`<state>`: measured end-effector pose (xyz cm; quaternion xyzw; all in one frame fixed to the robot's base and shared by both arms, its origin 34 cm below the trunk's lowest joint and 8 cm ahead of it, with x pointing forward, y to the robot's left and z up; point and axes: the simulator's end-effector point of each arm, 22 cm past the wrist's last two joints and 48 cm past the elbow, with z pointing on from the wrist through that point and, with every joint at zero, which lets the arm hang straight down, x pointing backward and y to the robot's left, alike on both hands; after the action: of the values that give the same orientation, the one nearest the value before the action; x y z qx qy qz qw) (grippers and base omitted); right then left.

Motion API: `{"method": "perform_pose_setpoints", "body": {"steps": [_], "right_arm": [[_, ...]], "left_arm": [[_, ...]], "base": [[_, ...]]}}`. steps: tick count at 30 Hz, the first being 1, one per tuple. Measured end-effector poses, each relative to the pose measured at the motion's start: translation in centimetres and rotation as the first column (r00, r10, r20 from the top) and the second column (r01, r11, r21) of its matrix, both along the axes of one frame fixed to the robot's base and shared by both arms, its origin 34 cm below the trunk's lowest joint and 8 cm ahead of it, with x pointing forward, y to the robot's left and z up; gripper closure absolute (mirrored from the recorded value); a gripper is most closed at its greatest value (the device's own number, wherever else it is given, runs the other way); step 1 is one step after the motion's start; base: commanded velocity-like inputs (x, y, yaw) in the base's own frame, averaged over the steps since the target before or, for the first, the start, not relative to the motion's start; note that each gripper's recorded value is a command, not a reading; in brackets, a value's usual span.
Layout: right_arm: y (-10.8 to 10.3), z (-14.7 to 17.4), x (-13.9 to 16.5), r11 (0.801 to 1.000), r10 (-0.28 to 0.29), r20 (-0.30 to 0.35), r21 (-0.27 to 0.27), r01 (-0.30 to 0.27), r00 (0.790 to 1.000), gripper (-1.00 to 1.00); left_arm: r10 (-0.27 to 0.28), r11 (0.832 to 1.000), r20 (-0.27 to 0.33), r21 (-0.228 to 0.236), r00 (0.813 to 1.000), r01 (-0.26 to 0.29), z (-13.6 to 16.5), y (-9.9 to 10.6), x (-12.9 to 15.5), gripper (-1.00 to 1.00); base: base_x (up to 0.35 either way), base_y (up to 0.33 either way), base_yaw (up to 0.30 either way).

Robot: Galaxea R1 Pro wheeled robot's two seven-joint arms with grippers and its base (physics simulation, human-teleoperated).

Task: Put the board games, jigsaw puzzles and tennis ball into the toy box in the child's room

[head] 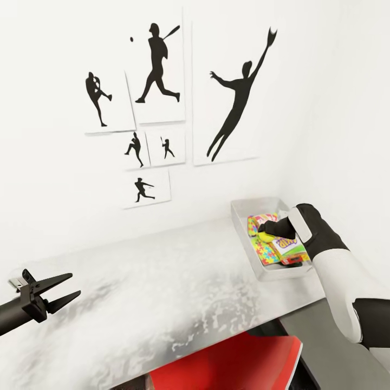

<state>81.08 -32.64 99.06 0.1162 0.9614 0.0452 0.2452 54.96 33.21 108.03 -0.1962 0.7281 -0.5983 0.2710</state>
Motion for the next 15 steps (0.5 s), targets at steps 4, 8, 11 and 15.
{"method": "perform_pose_setpoints", "body": {"steps": [4,8,11,15], "right_arm": [[-0.05,-0.4,0.01,1.0,-0.001,-0.005,0.0,0.001,1.0,1.0],[-0.02,-0.74,0.01,1.0,0.0,-0.009,0.001,0.0,1.0,1.0],[0.04,-0.84,-0.01,1.0,0.001,-0.01,0.002,-0.001,1.0,1.0],[0.04,-0.86,-0.01,1.0,0.0,-0.011,0.001,0.0,1.0,1.0]], "left_arm": [[0.0,1.0,-0.007,0.0,1.0,0.0,-0.29,0.0,0.05,-1.0],[0.0,1.0,-0.012,0.0,1.0,0.0,-0.51,0.0,0.08,-1.0],[0.0,1.0,-0.013,0.0,1.0,0.0,-0.55,0.0,0.09,-1.0],[0.0,1.0,-0.013,0.0,1.0,0.0,-0.57,0.0,0.09,-1.0]], "base": [[0.0,0.0,0.0],[0.0,0.0,0.0],[0.0,0.0,0.0],[0.0,0.0,0.0]]}}
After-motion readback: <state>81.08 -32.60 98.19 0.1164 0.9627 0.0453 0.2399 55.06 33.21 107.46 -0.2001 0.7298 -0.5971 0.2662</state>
